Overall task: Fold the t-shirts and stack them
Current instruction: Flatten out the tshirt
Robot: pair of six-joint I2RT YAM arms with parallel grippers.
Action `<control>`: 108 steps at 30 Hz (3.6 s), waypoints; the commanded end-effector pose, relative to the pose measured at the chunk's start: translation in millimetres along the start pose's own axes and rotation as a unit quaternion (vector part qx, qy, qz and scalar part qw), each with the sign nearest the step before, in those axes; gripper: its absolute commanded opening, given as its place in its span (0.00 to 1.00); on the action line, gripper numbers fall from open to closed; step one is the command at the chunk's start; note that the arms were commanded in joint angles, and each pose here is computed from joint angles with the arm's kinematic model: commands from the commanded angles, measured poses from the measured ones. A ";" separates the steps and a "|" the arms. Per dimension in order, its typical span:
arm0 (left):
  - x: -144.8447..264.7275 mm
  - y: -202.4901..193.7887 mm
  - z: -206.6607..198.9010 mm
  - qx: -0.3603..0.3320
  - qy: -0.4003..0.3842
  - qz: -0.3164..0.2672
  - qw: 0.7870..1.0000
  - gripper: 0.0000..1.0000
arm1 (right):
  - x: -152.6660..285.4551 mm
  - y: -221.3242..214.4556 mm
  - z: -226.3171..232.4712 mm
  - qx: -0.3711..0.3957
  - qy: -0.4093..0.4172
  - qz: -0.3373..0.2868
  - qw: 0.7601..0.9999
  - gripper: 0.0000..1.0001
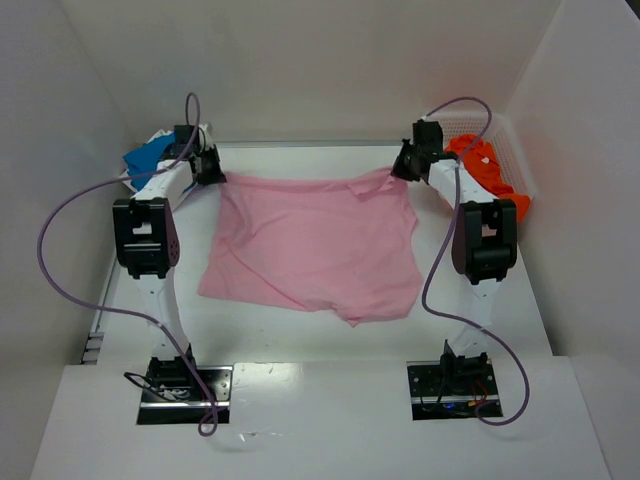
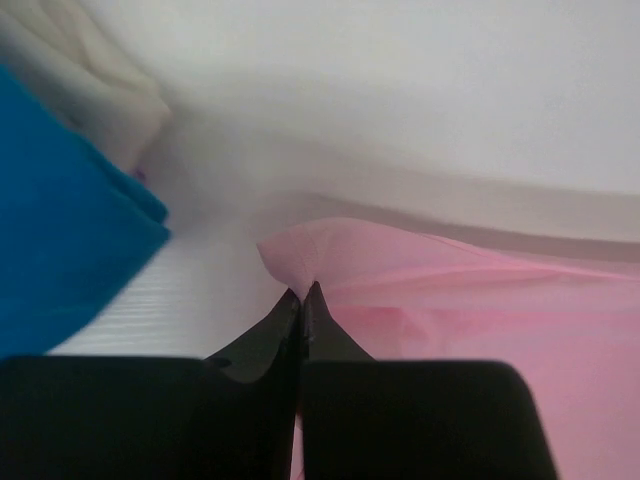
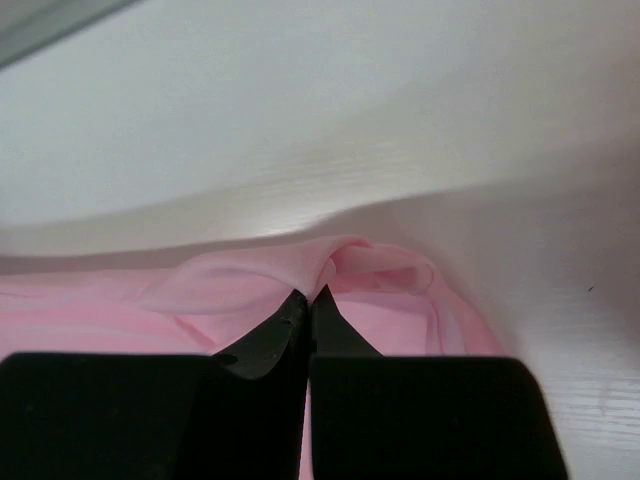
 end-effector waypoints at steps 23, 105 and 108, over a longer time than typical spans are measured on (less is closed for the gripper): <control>297.1 137.5 -65.8 -0.088 -0.047 -0.339 0.935 0.00 | 313.4 153.7 106.0 0.050 0.189 -0.340 0.920 0.01; 425.8 30.7 -77.2 -0.009 -0.014 -0.484 0.875 0.00 | 386.2 71.3 60.0 0.048 0.144 -0.307 0.939 0.01; 390.4 27.9 -68.5 -0.008 0.002 -0.451 0.893 0.00 | 347.7 58.3 47.2 0.037 0.121 -0.280 0.952 0.01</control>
Point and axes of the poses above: each gripper's point midway between its finger pads, its own x axis back along the fingers, its own z axis along the line the jaws close on, y = z × x, the point moved 6 cm from there along x, back along the fingers, and after that the axes turned 3 degrees about -x, right-handed, at the moved point
